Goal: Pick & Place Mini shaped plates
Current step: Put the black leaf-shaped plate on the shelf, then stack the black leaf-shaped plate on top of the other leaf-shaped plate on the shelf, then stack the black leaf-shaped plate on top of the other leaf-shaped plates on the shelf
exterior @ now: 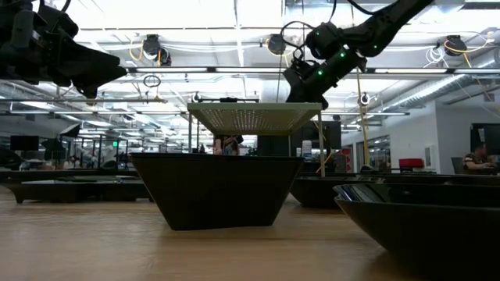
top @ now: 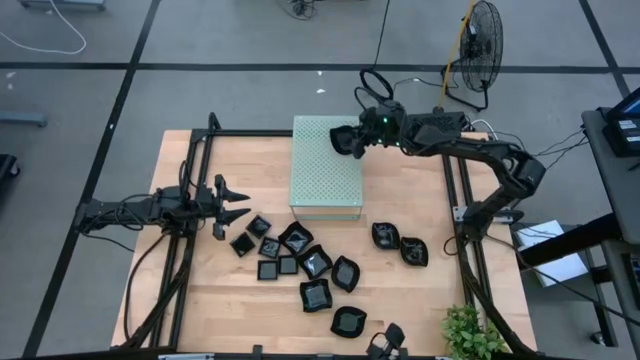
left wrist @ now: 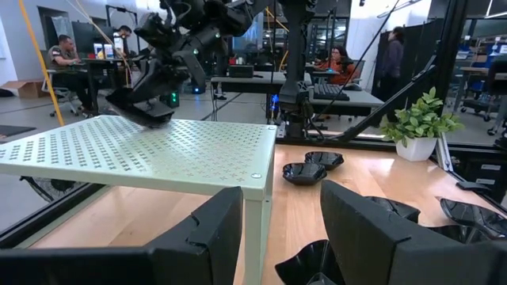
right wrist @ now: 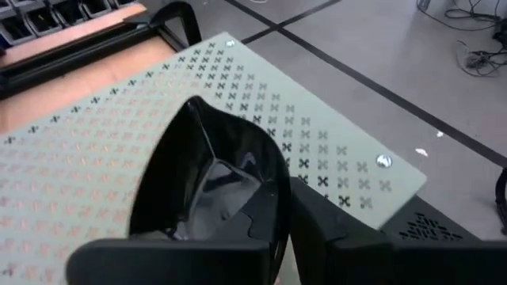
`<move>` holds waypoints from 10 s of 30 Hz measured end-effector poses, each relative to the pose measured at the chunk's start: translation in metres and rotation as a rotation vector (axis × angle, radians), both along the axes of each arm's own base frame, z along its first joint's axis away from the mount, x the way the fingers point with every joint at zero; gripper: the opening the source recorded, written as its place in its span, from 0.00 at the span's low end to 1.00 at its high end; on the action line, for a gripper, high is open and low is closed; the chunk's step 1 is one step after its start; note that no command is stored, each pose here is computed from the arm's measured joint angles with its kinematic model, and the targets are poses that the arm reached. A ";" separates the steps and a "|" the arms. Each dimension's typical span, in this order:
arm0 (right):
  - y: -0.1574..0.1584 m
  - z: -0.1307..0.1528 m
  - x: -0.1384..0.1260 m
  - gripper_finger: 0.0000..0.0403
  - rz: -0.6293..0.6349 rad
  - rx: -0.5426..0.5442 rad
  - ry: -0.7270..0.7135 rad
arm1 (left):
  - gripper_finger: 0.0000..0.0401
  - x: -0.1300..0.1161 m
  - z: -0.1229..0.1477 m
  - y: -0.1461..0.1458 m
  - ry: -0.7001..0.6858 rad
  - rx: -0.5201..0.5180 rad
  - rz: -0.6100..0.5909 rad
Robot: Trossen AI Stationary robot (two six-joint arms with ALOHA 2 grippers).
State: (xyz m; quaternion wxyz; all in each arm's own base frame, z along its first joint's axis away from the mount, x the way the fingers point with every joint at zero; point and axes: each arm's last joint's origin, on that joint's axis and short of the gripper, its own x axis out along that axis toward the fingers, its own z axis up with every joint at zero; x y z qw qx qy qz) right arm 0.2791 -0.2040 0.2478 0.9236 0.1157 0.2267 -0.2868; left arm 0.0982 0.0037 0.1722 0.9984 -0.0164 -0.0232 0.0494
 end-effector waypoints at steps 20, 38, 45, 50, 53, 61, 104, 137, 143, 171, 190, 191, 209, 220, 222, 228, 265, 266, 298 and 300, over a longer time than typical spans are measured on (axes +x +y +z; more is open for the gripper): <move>0.052 0.063 -0.011 0.31 0.302 -0.240 -0.150 | 0.44 0.000 0.000 0.000 0.000 0.000 0.000; 0.210 0.044 -0.083 0.36 0.184 0.138 0.522 | 0.44 0.000 0.000 0.000 0.000 0.000 0.000; 0.233 0.019 -0.108 0.36 0.064 0.308 0.674 | 0.44 0.000 0.000 0.000 0.000 0.000 0.000; 0.244 -0.014 -0.114 0.35 0.080 0.447 0.725 | 0.44 0.000 0.000 0.000 0.000 0.000 0.000; 0.247 -0.036 -0.118 0.35 0.090 0.500 0.741 | 0.44 0.000 0.000 0.000 0.000 0.000 0.000; 0.250 -0.079 -0.129 0.35 0.089 0.608 0.765 | 0.44 0.000 0.000 0.000 0.000 0.000 0.000; 0.243 -0.079 -0.152 0.34 0.142 0.653 0.624 | 0.44 0.000 0.000 0.000 0.001 0.000 0.000; 0.245 -0.092 -0.139 0.34 0.085 0.585 0.657 | 0.44 0.000 0.000 0.000 0.000 0.000 0.000; 0.245 -0.093 -0.138 0.34 0.078 0.584 0.669 | 0.44 0.000 0.000 0.000 0.001 0.000 0.000; 0.245 -0.109 -0.145 0.14 0.124 0.641 0.692 | 0.44 0.000 0.000 0.000 0.000 0.000 0.000; 0.244 -0.087 -0.151 0.00 0.267 0.640 0.498 | 0.44 0.000 0.000 0.000 0.001 0.000 0.000; 0.244 -0.085 -0.150 0.00 0.282 0.636 0.471 | 0.44 0.000 0.000 0.000 0.001 0.000 0.000; 0.208 -0.015 -0.108 0.00 0.403 0.169 -0.255 | 0.44 0.000 0.000 0.000 0.001 0.000 0.000; 0.129 0.039 -0.073 0.00 0.342 0.282 -0.256 | 0.44 0.000 0.000 0.000 0.000 0.000 0.000; 0.111 0.049 -0.063 0.00 0.357 0.304 -0.245 | 0.44 0.000 0.000 0.000 0.001 0.000 0.000; 0.049 0.071 -0.035 0.00 0.319 0.348 -0.206 | 0.44 0.000 0.000 0.000 0.001 0.000 0.000; -0.027 0.046 -0.017 0.20 0.254 0.309 -0.081 | 0.44 0.000 0.000 0.000 0.001 0.000 0.000; -0.025 0.049 -0.017 0.20 0.272 0.306 -0.091 | 0.44 0.000 0.000 0.000 0.000 0.000 0.000; 0.189 -0.012 -0.063 0.41 0.054 0.504 0.612 | 0.44 0.000 0.000 0.000 0.001 0.000 0.000; 0.192 -0.025 -0.066 0.42 0.059 0.530 0.610 | 0.44 0.000 0.000 0.000 0.001 0.000 0.000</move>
